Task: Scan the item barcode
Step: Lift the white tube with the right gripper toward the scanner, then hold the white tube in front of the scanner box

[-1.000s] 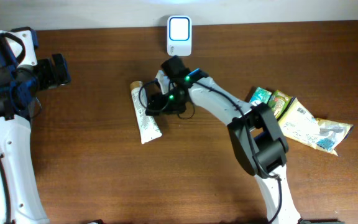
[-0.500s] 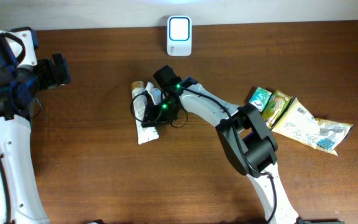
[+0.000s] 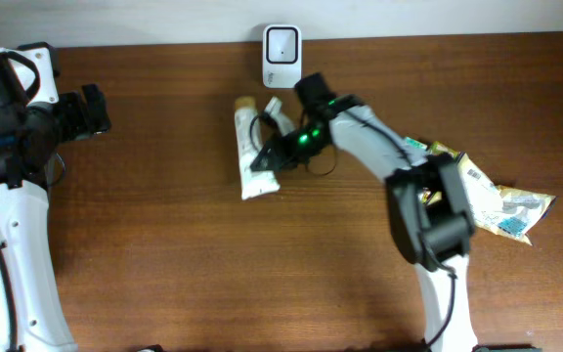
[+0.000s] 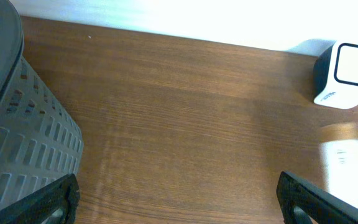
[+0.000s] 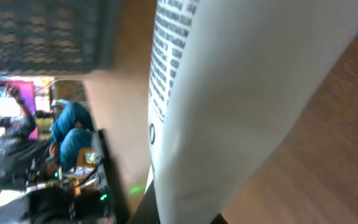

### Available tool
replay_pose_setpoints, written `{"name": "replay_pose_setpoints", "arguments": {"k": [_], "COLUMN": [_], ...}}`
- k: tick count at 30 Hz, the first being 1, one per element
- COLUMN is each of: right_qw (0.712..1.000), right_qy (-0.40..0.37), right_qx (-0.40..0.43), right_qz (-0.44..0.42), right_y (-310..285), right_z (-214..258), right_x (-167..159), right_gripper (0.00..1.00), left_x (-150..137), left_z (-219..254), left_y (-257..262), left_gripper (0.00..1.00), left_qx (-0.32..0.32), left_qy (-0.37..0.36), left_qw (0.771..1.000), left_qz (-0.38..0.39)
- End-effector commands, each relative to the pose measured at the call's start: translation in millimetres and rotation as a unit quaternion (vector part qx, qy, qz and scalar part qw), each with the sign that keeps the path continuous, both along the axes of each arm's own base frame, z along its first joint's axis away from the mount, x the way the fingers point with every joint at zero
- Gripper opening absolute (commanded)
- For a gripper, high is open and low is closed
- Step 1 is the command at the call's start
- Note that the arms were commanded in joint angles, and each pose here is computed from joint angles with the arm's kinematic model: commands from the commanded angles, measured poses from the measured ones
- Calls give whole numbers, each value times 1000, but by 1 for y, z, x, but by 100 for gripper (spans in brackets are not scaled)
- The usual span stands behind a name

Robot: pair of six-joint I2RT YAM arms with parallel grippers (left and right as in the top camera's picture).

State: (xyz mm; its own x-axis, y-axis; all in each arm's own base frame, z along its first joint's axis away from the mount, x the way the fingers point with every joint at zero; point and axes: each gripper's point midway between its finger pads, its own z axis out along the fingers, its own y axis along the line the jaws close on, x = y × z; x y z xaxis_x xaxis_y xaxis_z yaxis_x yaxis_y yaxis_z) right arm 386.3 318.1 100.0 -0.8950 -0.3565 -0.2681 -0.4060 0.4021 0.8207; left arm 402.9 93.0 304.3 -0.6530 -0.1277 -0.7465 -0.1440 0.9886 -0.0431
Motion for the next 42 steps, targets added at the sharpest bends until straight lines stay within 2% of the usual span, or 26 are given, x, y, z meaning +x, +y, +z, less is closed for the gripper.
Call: {"name": "replay_pose_setpoints", "arguments": {"k": [1, 8, 12, 14, 33, 38, 42], "right_qw": [977, 930, 904, 900, 902, 925, 922], "right_qy": [-159, -312, -373, -383, -379, -329, -335], "right_qx": [117, 150, 162, 163, 187, 192, 197], "right_qz": [74, 120, 130, 127, 90, 15, 4], "right_y": [-6, -28, -39, -43, -73, -90, -97], "right_z": [128, 225, 262, 270, 289, 306, 312], "right_x": [-29, -85, -110, -114, -107, -79, -72], "right_gripper": [4, 4, 4, 4, 4, 4, 4], "left_x": [-1, -1, -1, -1, -1, -1, -1], "left_z": [4, 4, 4, 4, 4, 4, 4], "left_y": [1, 1, 1, 1, 1, 1, 1], "left_gripper": [99, 99, 99, 99, 99, 99, 99], "left_qx": [2, 2, 2, 2, 2, 2, 2], "left_qy": [-5, -5, -5, -5, -5, -5, -5], "left_qw": [1000, 1000, 1000, 1000, 1000, 1000, 1000], "left_qz": [1, 1, 1, 1, 1, 1, 1]}}
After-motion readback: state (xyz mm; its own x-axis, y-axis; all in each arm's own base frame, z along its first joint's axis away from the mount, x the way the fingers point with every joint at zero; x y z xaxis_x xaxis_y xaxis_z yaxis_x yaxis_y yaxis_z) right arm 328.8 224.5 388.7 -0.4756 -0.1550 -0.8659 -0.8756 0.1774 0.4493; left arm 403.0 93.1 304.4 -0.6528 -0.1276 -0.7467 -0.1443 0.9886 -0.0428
